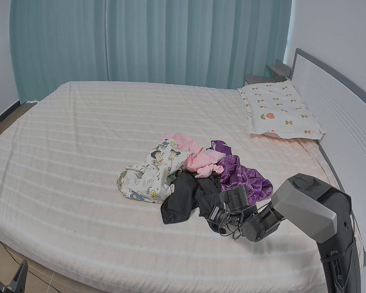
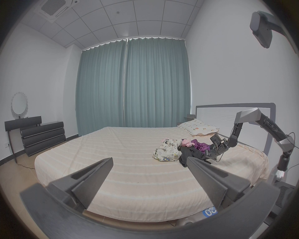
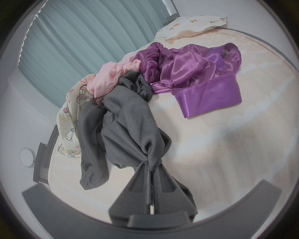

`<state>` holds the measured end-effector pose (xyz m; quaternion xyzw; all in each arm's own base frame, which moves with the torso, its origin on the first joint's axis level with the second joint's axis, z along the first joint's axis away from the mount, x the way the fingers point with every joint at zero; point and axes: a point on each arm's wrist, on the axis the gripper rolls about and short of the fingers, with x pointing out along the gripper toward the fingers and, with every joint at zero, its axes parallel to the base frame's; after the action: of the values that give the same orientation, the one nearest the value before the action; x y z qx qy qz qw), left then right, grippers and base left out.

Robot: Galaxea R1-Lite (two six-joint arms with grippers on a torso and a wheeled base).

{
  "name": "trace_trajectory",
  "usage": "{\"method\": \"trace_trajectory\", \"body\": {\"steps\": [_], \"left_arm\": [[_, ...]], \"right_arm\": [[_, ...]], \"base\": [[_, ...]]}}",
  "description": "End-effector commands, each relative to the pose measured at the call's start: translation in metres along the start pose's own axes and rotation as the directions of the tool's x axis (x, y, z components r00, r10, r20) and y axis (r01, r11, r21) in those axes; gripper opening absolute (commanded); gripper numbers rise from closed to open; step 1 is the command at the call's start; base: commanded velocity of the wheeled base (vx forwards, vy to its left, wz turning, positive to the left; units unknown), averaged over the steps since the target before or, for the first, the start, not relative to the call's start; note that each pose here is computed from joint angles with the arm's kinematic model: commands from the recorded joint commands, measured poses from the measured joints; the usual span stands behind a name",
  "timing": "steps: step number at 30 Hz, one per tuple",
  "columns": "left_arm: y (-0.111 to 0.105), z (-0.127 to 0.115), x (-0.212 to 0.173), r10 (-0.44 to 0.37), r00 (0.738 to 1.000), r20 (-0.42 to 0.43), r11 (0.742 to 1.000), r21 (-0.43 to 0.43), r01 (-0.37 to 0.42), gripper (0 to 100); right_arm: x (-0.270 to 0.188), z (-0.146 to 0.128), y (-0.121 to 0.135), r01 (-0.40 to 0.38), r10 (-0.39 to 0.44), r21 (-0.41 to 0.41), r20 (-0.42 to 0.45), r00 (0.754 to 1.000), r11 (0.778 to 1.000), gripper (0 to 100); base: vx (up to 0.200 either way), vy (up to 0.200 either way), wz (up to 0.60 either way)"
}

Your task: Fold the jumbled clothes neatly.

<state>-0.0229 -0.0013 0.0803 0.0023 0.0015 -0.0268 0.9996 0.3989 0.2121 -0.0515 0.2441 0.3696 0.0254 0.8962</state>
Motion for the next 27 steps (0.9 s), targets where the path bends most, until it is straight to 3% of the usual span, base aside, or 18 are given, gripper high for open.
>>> {"method": "trace_trajectory", "body": {"steps": [1,11,17,22,23,25,26,27], "left_arm": [[0.000,-0.005,0.000,0.000,1.000,-0.001,1.000,0.000,0.000,100],[0.000,-0.004,0.000,-0.002,1.000,0.000,1.000,0.014,0.002,100],[0.000,-0.004,0.001,-0.005,1.000,-0.012,1.000,0.001,0.005,100],[0.000,-0.002,0.001,-0.003,1.000,-0.012,0.999,0.039,0.004,100],[0.000,0.007,0.000,-0.006,1.000,0.015,1.000,0.028,0.006,100],[0.000,0.068,0.000,-0.011,0.992,0.127,0.999,-0.047,0.017,100],[0.000,0.093,0.005,-0.026,0.990,0.139,0.994,-0.104,0.041,100],[0.001,0.101,0.017,-0.047,0.995,0.084,0.987,-0.150,0.060,100]], "right_arm": [[-0.019,0.016,0.006,-0.029,0.028,0.041,0.023,0.999,0.999,0],[-0.049,0.025,-0.003,-0.016,0.014,0.094,0.026,1.000,0.995,0],[-0.065,0.025,-0.004,-0.080,0.076,0.096,0.050,0.996,0.992,0],[-0.068,0.020,-0.002,-0.087,0.083,0.089,0.044,0.996,0.992,0],[-0.067,0.021,-0.002,-0.086,0.082,0.090,0.044,0.996,0.992,0],[-0.067,0.020,-0.002,-0.085,0.081,0.089,0.041,0.996,0.992,0],[-0.067,0.019,-0.002,-0.086,0.082,0.088,0.041,0.996,0.992,0],[-0.067,0.017,-0.001,-0.086,0.083,0.086,0.036,0.996,0.993,0]], "base": [[0.000,0.000,0.00],[0.000,0.000,0.00],[0.000,0.000,0.00],[0.000,0.000,0.00],[0.000,0.000,0.00],[0.000,0.000,0.00],[0.000,0.000,0.00],[0.000,0.000,0.00]]}}
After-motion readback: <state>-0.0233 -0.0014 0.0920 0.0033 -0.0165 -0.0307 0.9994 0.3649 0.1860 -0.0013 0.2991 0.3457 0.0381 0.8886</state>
